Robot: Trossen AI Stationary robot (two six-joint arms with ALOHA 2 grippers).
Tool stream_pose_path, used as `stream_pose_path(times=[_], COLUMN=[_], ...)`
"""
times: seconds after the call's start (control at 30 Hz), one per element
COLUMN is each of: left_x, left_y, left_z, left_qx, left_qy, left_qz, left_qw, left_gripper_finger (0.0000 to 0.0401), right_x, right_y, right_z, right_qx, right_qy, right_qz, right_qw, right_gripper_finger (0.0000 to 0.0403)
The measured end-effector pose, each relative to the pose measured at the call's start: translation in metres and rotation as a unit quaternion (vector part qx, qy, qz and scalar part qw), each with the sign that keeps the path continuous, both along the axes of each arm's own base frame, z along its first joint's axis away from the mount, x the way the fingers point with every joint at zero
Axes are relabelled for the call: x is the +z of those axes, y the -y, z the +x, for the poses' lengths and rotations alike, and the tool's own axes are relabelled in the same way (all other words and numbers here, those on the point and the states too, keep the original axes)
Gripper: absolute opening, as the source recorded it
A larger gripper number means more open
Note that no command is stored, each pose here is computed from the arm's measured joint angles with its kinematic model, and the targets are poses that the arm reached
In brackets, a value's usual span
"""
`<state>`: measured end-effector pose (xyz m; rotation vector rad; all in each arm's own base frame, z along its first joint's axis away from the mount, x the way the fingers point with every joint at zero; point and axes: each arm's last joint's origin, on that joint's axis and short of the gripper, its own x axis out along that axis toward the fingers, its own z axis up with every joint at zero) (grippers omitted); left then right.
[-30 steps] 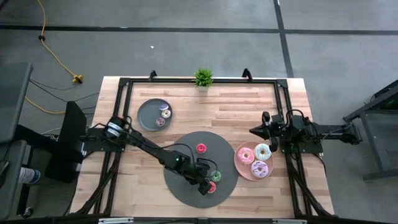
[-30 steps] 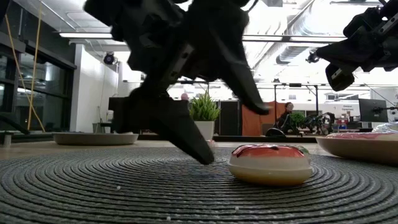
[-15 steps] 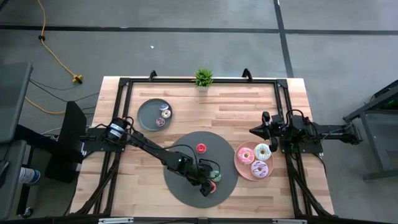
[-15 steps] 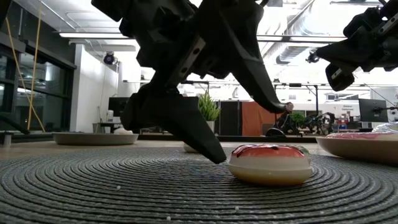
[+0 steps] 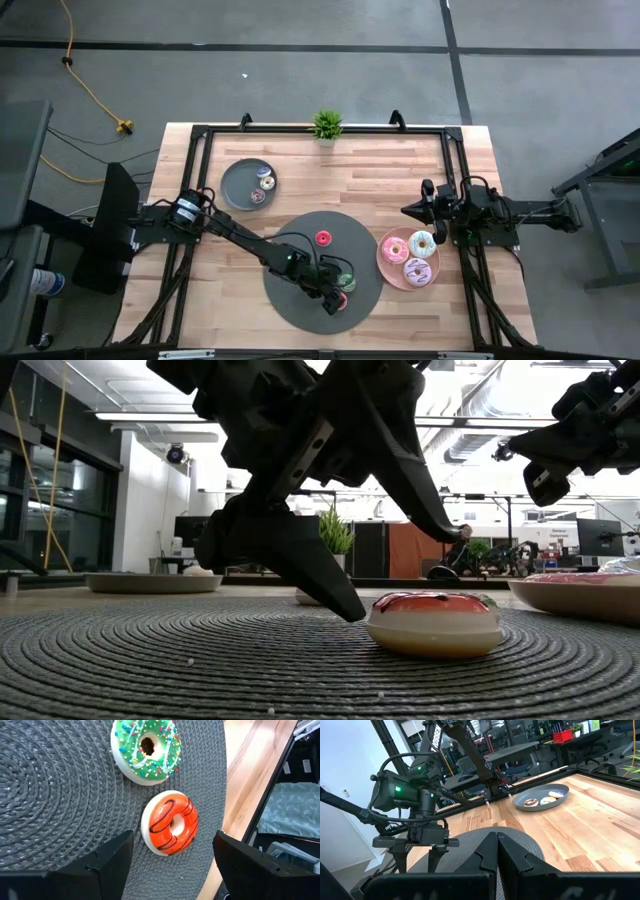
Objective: Pick & Place donuts
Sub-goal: Put the small red donut on the gray plate
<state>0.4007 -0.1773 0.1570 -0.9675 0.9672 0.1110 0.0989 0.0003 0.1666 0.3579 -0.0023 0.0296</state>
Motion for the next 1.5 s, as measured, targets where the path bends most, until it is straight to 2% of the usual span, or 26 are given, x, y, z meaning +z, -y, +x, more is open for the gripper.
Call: stream_pose_path(times=[1.5], left_x=[-0.0008], left_y=[0.0021], left_z=[-0.0015], left_qx=[0.03], left_qy=[-0.013], left_qz=[-0.018], left_qw=[0.999], left_gripper_finger=[0.0264], right_x=[0.0001], right_y=[0.0], right_z=[0.0], right_qx=[0.0], right_qy=[0.0], right_qz=[0.0], right_qw=[1.0], right_gripper_finger=[0.0])
